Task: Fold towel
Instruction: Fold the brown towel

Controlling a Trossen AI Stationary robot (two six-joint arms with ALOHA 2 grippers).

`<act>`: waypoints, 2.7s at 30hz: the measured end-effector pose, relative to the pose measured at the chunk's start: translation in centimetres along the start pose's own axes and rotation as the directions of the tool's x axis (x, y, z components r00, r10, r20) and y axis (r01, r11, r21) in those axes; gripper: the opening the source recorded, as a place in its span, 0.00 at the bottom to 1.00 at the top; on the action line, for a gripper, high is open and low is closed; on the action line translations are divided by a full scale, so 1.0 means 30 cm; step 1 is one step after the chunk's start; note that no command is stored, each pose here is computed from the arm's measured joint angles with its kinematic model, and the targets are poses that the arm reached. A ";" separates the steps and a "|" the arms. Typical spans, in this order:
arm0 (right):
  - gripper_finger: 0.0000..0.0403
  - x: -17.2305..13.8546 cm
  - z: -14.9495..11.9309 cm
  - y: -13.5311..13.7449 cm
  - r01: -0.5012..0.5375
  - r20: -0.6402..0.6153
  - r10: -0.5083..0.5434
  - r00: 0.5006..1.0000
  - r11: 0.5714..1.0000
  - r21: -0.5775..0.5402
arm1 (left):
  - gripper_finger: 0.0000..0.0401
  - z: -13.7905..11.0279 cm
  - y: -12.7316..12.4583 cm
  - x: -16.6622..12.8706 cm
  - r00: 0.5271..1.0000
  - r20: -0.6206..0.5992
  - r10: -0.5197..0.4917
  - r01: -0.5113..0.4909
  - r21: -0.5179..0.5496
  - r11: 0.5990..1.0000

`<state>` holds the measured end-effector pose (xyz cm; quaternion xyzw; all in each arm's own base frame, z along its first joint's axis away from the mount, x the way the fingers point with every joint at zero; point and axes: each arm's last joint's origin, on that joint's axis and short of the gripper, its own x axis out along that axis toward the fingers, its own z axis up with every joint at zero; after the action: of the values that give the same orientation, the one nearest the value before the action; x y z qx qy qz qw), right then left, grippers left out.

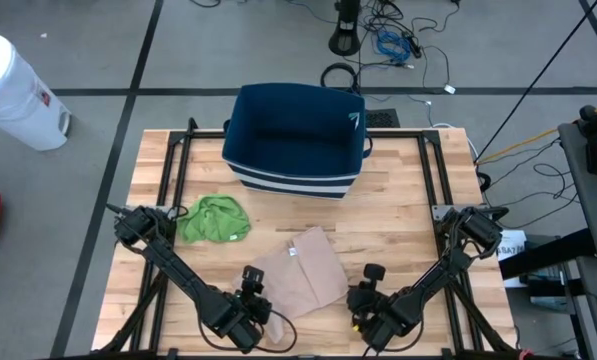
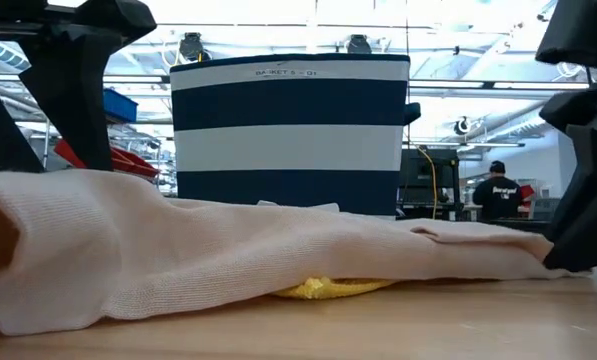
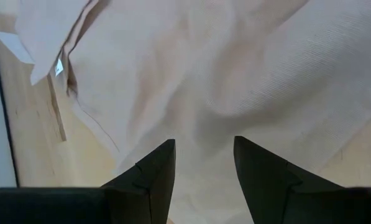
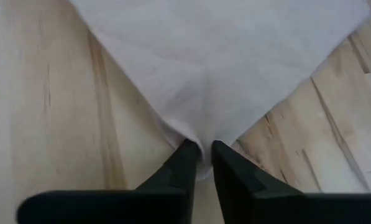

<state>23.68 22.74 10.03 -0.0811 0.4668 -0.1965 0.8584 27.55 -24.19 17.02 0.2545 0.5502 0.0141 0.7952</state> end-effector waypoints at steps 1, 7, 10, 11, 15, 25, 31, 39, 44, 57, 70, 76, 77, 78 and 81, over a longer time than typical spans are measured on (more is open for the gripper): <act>0.09 0.003 -0.004 -0.001 -0.001 0.000 0.001 1.000 1.000 -0.001 | 0.42 0.000 0.000 0.000 1.000 0.000 0.000 0.000 0.000 1.000; 0.01 -0.005 -0.016 -0.008 0.024 -0.017 -0.025 1.000 0.997 -0.067 | 0.42 0.000 0.000 0.000 1.000 0.000 0.000 0.000 0.007 1.000; 0.00 -0.027 0.008 0.000 0.028 -0.017 -0.031 0.999 0.989 -0.147 | 0.42 0.002 0.005 0.003 1.000 -0.001 0.003 -0.003 0.028 1.000; 0.00 -0.037 0.019 0.003 0.032 -0.014 -0.035 0.999 0.985 -0.170 | 0.42 0.004 0.010 0.005 1.000 0.001 0.008 -0.008 0.034 0.999; 0.00 -0.077 0.058 0.002 0.058 -0.031 -0.068 0.997 0.969 -0.239 | 0.42 0.023 0.040 0.024 0.999 0.018 0.029 -0.029 0.034 0.999; 0.00 -0.147 0.010 -0.025 0.056 -0.279 -0.129 0.952 0.965 -0.256 | 0.42 0.061 0.098 0.064 0.997 0.023 -0.067 0.065 0.077 0.995; 0.00 -0.177 -0.028 -0.025 0.057 -0.369 -0.137 0.919 0.974 -0.220 | 0.42 0.059 0.088 0.061 0.992 0.010 -0.125 0.123 0.096 0.988; 0.02 -0.198 -0.036 -0.096 0.311 -0.379 -0.347 0.858 0.938 -0.156 | 0.42 0.059 0.086 0.061 0.991 0.009 -0.131 0.130 0.092 0.987; 0.18 -0.219 -0.045 -0.108 0.371 -0.335 -0.400 0.853 0.917 -0.149 | 0.42 0.058 0.086 0.061 0.991 0.007 -0.130 0.129 0.090 0.988; 0.60 -0.263 0.021 -0.017 -0.015 -0.163 0.032 0.986 0.995 0.102 | 0.42 0.119 0.156 0.113 0.983 0.147 -0.108 0.092 0.111 0.990; 0.44 -0.098 0.109 0.128 -0.232 0.025 0.232 0.972 0.951 0.205 | 0.42 0.128 0.283 0.239 0.956 0.233 -0.180 0.108 0.292 0.950; 0.44 -0.024 0.107 0.167 -0.275 -0.001 0.281 0.960 0.941 0.199 | 0.42 0.134 0.326 0.266 0.927 0.270 -0.262 0.162 0.340 0.926; 0.44 -0.012 0.104 0.169 -0.266 -0.004 0.273 0.962 0.943 0.200 | 0.42 0.134 0.333 0.270 0.925 0.269 -0.269 0.170 0.340 0.925; 0.45 -0.005 0.105 0.169 -0.264 -0.011 0.272 0.962 0.943 0.203 | 0.42 0.133 0.341 0.274 0.923 0.268 -0.277 0.179 0.340 0.923; 0.44 0.009 0.097 0.171 -0.237 -0.015 0.246 0.969 0.948 0.212 | 0.42 0.130 0.358 0.284 0.908 0.264 -0.325 0.229 0.338 0.913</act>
<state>27.59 27.17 9.77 0.0710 0.4676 -0.1393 0.8700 37.12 -13.79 15.20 0.2892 0.4427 -0.2244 0.8185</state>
